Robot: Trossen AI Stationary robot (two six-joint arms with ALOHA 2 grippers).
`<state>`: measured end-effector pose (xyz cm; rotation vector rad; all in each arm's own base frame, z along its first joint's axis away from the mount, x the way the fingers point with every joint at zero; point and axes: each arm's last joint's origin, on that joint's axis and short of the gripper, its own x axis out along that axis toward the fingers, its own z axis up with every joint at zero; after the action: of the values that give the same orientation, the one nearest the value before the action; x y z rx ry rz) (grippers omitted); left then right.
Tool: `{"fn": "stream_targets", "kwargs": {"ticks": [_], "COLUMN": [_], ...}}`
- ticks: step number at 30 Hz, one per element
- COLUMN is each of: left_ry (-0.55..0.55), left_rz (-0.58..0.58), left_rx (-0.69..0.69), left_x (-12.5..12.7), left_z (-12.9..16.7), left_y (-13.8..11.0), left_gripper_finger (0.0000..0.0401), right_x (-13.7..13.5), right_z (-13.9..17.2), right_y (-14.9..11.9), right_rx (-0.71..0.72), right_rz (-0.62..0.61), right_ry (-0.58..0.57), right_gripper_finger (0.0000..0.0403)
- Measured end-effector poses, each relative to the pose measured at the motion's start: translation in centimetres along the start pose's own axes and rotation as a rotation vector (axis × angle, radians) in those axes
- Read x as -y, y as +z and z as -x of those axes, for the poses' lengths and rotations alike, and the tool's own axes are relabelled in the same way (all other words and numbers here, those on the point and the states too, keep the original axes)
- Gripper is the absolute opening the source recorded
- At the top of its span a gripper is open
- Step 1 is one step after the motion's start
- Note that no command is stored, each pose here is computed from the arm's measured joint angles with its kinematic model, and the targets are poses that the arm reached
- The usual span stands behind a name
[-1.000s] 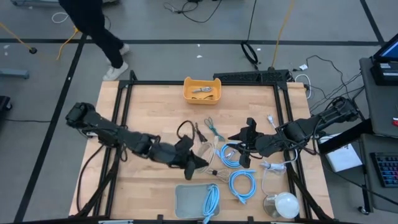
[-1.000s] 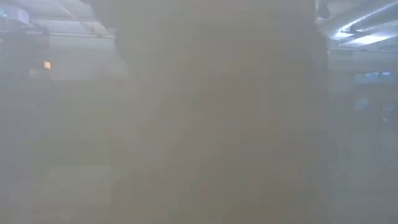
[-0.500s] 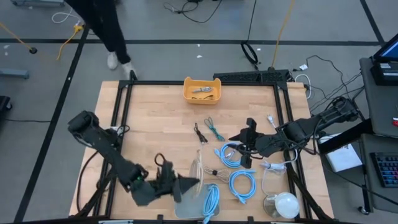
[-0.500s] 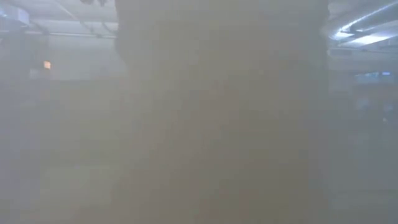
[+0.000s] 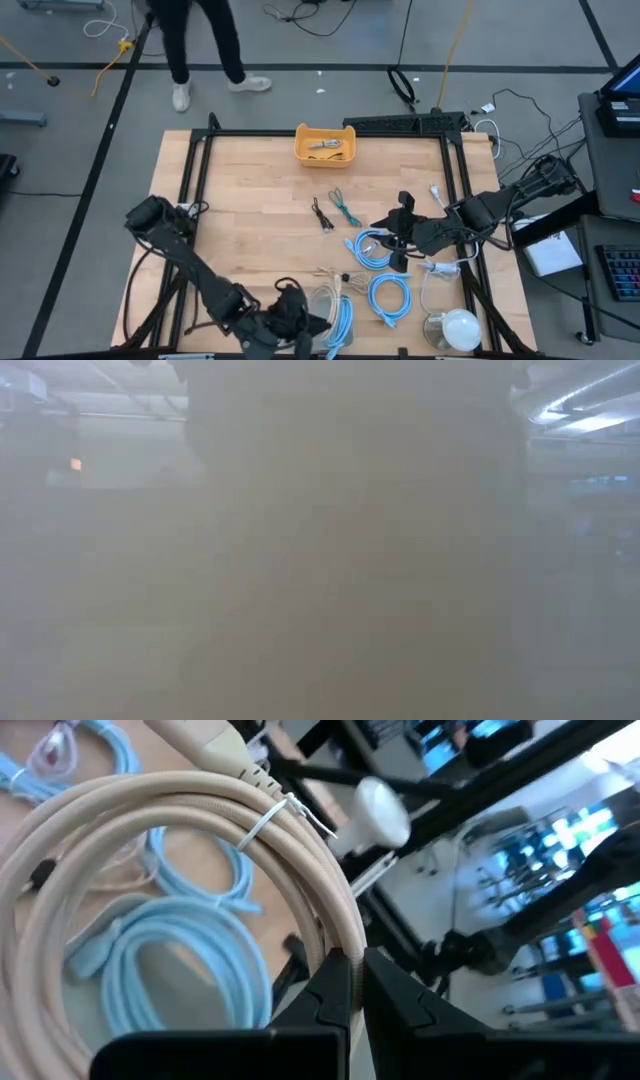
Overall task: Sort cables into bins
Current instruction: Put the brown HDMI cable into the gray bin
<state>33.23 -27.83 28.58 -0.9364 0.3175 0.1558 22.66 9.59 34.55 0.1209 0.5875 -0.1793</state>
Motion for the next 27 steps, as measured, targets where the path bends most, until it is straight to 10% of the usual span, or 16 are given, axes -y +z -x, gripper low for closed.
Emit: {"fn": "stream_targets", "kwargs": {"ticks": [27], "left_ry": [-0.126], "left_rz": [0.241], "left_rx": [0.076], "left_x": [0.2], "left_z": [0.1], "left_y": [-2.0], "left_gripper_finger": [0.001], "right_x": [-0.2], "right_z": [0.1], "right_y": [-0.2], "right_rx": [-0.028], "right_rz": [0.031], "right_ry": [0.051], "right_gripper_finger": [0.011]}}
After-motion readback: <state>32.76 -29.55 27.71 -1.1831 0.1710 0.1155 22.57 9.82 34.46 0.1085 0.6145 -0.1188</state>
